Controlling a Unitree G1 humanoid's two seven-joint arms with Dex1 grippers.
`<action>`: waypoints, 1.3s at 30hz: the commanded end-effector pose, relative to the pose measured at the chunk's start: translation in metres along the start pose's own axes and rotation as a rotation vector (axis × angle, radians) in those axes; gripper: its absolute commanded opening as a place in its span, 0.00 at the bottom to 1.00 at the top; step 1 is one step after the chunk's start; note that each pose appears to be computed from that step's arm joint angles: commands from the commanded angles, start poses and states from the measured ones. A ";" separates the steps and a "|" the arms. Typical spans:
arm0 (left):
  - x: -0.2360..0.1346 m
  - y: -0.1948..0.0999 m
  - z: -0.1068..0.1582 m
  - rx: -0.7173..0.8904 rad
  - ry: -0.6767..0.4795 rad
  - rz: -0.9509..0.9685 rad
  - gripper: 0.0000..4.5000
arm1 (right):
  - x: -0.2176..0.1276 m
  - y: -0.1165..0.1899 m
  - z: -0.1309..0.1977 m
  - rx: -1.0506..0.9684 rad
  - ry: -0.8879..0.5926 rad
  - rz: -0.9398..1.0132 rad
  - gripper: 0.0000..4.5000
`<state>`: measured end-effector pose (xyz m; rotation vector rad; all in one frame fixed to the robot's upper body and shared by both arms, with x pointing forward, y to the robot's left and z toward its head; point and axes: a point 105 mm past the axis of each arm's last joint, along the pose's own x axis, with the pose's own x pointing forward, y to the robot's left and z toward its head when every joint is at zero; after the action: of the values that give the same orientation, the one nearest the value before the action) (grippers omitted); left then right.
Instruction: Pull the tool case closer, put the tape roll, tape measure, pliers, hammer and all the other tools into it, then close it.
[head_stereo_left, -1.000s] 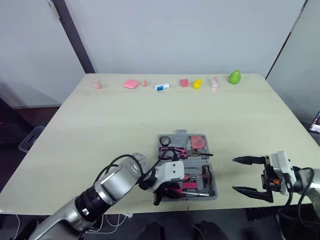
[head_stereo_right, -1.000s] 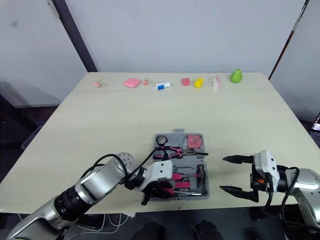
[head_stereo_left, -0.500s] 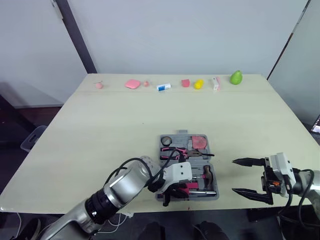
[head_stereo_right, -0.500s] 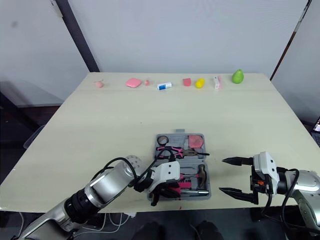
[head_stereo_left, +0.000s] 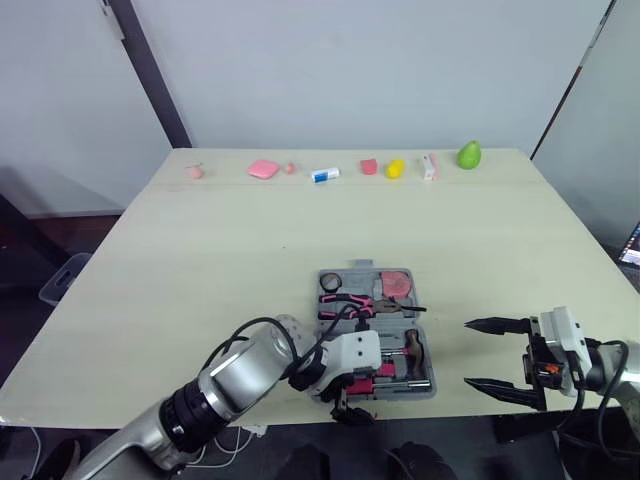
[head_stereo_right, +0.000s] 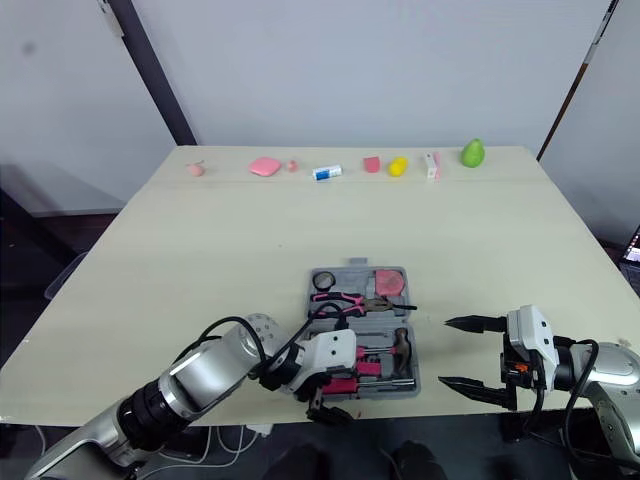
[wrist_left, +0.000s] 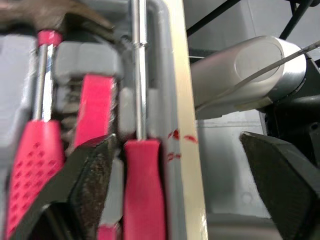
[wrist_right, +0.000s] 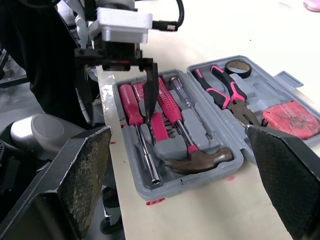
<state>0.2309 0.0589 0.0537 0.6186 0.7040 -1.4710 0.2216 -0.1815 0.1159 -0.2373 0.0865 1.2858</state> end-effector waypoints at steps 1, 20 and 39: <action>-0.014 0.005 0.008 0.018 -0.046 0.026 0.93 | 0.001 -0.001 0.011 -0.048 -0.028 0.002 1.00; -0.007 0.004 0.014 0.221 -0.367 -0.085 0.01 | 0.003 -0.004 0.013 -0.056 -0.036 -0.017 1.00; 0.027 0.006 -0.037 0.123 -0.240 -0.125 0.01 | 0.002 0.001 0.009 -0.059 -0.032 -0.022 1.00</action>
<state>0.2405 0.0567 0.0305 0.4766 0.3689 -1.6981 0.2225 -0.1797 0.1136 -0.2316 0.0652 1.2652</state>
